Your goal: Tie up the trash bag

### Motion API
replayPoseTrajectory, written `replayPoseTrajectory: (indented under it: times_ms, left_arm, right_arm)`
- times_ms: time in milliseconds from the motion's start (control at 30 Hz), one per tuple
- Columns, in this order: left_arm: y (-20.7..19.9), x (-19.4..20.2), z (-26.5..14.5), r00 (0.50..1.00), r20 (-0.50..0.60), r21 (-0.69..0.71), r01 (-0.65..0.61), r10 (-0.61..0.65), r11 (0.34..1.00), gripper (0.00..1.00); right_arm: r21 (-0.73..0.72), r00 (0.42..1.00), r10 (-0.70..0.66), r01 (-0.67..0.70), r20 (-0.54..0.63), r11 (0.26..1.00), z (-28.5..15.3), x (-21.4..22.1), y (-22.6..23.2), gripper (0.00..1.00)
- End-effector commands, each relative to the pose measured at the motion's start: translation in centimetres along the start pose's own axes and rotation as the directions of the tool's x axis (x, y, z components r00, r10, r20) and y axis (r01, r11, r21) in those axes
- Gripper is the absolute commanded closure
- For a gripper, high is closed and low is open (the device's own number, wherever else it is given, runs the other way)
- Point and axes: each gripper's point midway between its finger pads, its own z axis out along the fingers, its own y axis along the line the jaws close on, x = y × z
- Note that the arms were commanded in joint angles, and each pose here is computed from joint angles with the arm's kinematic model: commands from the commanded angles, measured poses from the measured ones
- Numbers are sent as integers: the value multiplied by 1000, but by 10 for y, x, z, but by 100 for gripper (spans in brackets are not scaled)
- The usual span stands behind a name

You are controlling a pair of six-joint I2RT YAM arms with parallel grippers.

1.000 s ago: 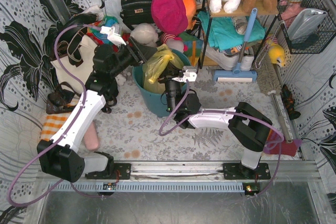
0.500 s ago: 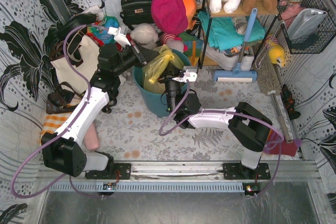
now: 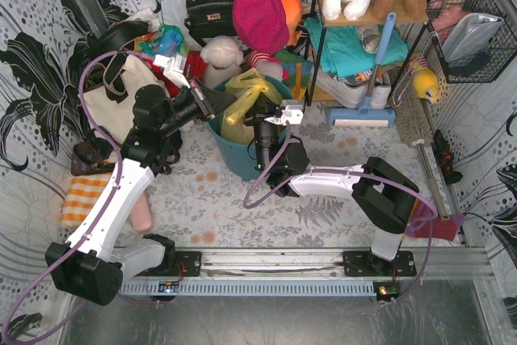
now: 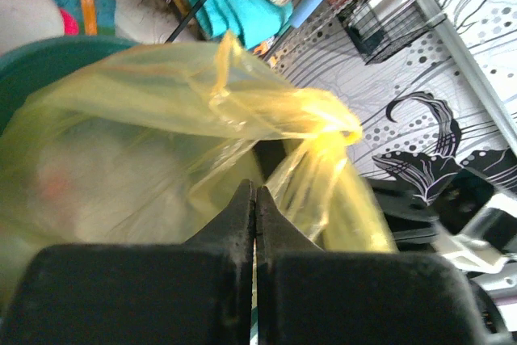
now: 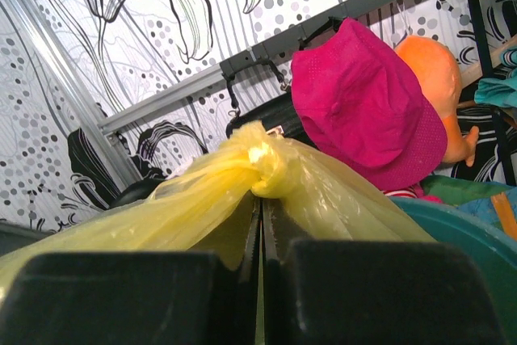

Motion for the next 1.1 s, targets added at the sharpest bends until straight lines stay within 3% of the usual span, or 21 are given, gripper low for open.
replayPoseTrajectory:
  times_ms: [0,33,133,267,400,500,733,800,967,1067]
  left_arm:
    - [7,12,-4,1000,-10,-9,-26,26,1000,100]
    - [8,9,-5,999,11,-15,-52,53,999,96]
    - [16,-3,-7,976,64,-82,-201,207,976,62]
    - [19,-24,-5,903,107,-157,-397,415,904,44]
    - [12,-36,0,811,117,-134,-559,573,818,38]
    - [11,-22,8,731,91,-42,-675,676,736,34]
    - [23,-16,32,709,90,-4,-702,699,713,33]
    - [19,-16,37,714,105,27,-697,692,716,37]
    - [7,-5,37,726,96,120,-688,681,716,88]
    - [1,6,25,727,87,160,-685,681,711,100]
  right_arm:
    - [-2,990,81,-82,112,997,11,-36,7,100]
    - [-3,990,81,-81,113,997,11,-36,7,100]
    - [-2,990,83,-84,110,997,10,-36,5,100]
    - [5,991,82,-83,106,997,8,-37,2,100]
    - [6,991,81,-82,105,997,7,-38,0,100]
    - [5,990,91,-92,106,996,7,-39,1,100]
    - [3,990,98,-99,105,995,7,-38,1,100]
    - [2,989,99,-100,106,995,7,-39,1,100]
    - [7,991,86,-87,105,996,8,-38,1,100]
    - [7,991,87,-88,106,996,8,-36,2,100]
